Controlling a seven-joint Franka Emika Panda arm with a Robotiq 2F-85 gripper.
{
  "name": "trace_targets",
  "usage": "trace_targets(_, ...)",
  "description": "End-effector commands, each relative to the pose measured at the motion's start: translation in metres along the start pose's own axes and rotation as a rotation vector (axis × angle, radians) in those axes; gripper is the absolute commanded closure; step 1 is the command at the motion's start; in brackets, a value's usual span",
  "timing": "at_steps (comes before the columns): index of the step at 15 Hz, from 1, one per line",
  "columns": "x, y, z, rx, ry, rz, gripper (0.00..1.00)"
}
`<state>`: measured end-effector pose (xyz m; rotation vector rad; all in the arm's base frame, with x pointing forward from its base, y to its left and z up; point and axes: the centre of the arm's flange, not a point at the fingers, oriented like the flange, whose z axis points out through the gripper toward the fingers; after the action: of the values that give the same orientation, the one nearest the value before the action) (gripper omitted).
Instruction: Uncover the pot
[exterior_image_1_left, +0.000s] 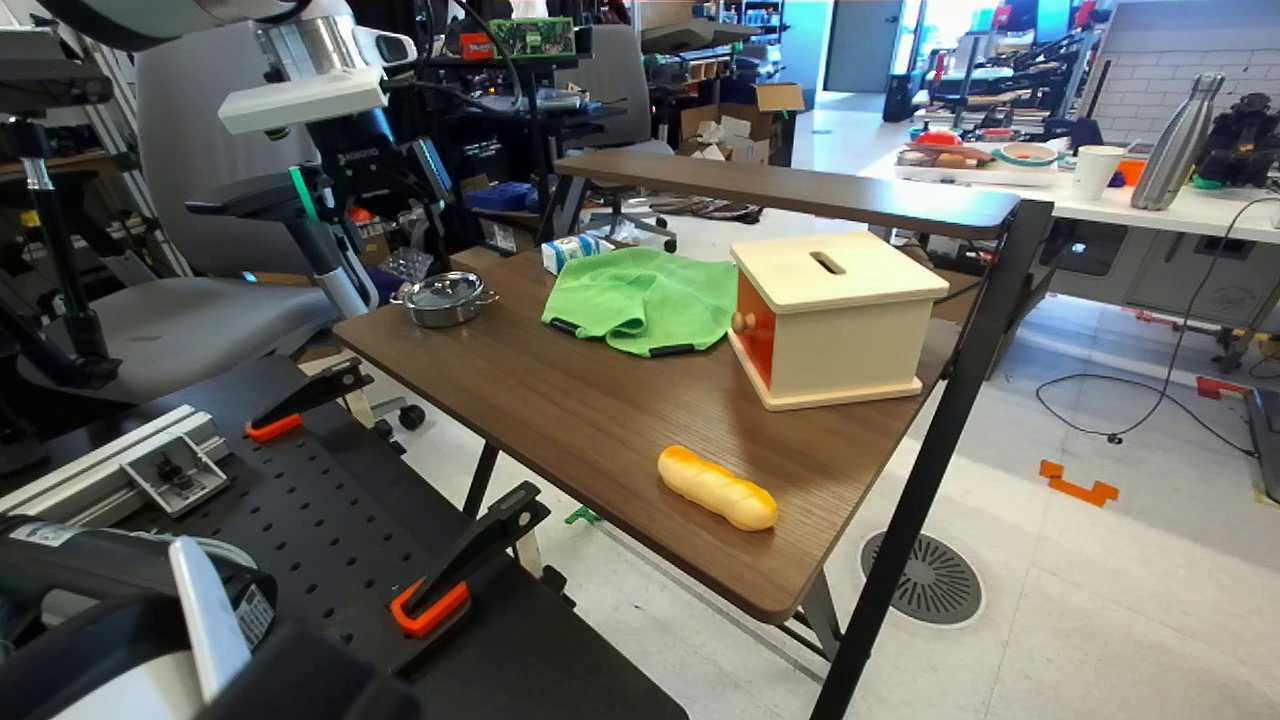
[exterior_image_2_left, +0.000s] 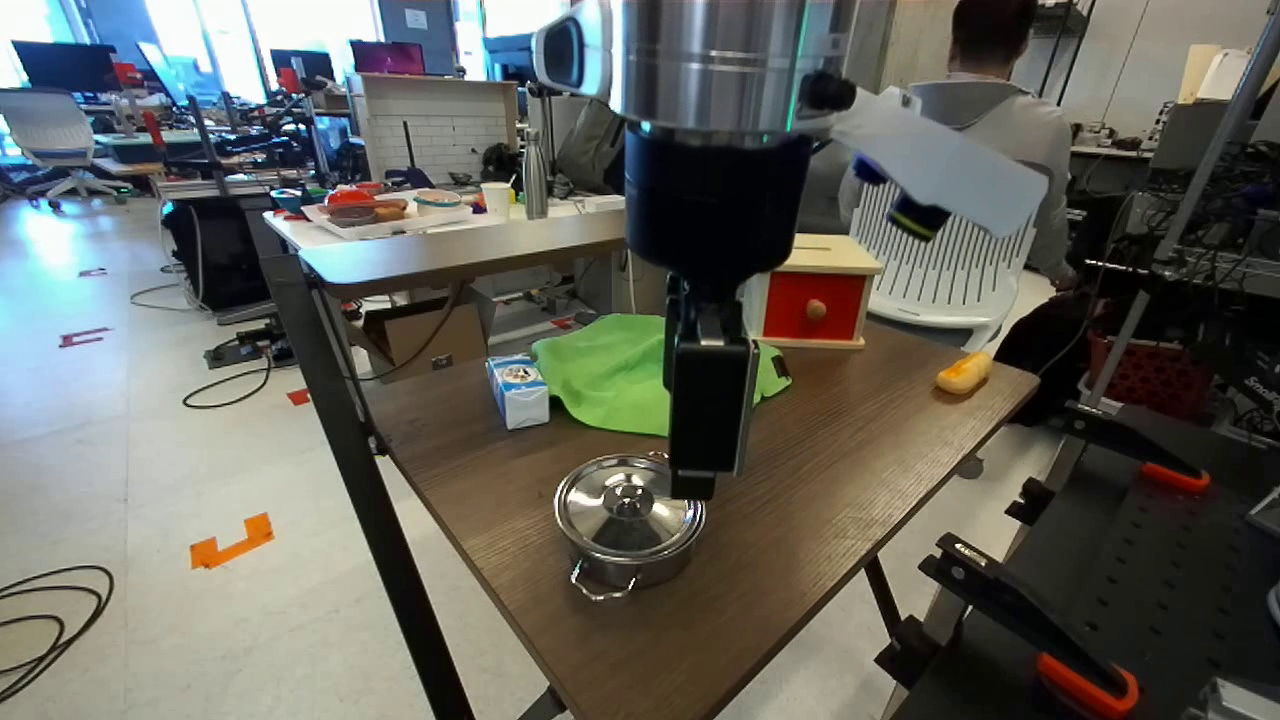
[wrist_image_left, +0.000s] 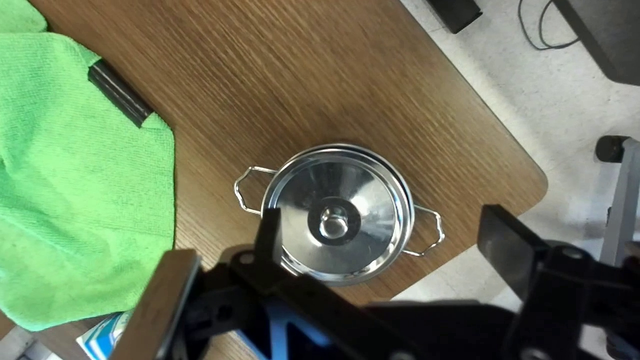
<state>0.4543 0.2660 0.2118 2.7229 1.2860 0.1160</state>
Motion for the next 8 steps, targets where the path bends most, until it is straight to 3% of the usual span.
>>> trace_targets(1, 0.015, -0.005, 0.015, -0.003, 0.007, 0.012, 0.00)
trace_targets(8, 0.024, -0.007, 0.044, 0.038, -0.015, 0.006, 0.00)
